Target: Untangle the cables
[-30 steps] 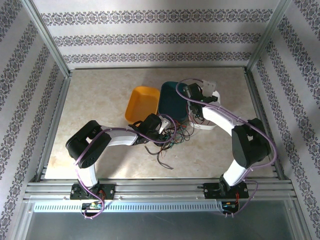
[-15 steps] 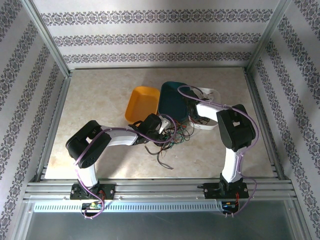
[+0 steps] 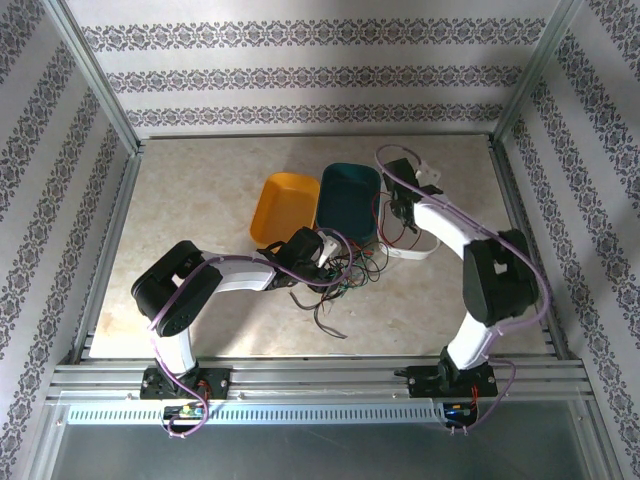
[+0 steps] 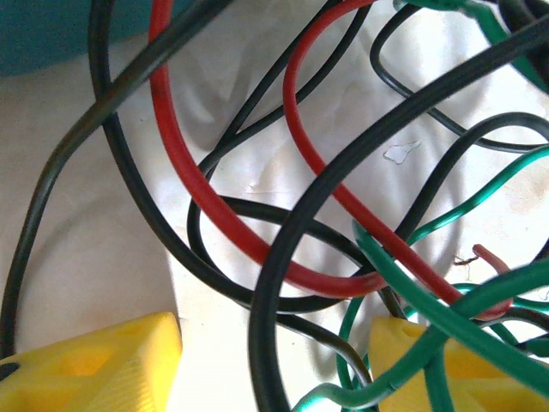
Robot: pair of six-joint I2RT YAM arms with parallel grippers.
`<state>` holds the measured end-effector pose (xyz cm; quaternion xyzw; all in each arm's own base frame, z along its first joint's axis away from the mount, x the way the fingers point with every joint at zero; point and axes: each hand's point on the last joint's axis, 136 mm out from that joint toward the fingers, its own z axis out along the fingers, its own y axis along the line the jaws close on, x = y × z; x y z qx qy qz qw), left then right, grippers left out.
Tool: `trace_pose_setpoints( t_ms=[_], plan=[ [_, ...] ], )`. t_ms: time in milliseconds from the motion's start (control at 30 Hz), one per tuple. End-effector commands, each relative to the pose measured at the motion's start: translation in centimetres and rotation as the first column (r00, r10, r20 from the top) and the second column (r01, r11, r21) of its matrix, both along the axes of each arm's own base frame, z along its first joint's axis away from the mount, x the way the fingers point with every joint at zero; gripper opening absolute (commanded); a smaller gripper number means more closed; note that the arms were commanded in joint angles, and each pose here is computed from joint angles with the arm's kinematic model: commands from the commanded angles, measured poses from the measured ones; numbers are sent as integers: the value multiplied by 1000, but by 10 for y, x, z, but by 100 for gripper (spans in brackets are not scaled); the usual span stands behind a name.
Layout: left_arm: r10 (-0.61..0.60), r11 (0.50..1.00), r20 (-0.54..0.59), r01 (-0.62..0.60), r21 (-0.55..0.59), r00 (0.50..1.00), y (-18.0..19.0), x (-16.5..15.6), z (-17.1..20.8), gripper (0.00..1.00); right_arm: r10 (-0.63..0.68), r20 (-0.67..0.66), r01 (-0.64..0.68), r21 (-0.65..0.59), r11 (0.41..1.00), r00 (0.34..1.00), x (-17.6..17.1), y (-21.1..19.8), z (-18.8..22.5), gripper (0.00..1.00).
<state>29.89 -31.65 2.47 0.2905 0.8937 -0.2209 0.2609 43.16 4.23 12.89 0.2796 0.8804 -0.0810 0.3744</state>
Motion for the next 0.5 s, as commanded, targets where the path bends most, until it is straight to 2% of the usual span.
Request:
trace_pose_setpoints(
  t_ms=[0, 133, 267, 367, 467],
  plan=[
    [32, 994, -98, -22, 111, 995, 25, -15, -30, 61, 91, 68, -91, -14, 996, 994, 1, 11, 27, 60],
    [30, 994, -94, -20, 106, 995, 24, -15, -29, 61, 258, 107, -265, 58, 963, 960, 6, 41, 37, 61],
    [28, 994, -92, -18, 106, 995, 24, -15, -29, 61, 435, 84, -443, 137, 886, 897, 0, 86, 28, 60],
    [26, 994, -93, -16, 106, 995, 24, -16, -29, 61, 509, 40, -509, 143, 849, 860, -7, 106, 14, 60],
    [25, 994, -94, -15, 108, 995, 25, -16, -30, 61, 523, -6, -517, 146, 844, 852, -11, 113, -1, 60]
  ],
)
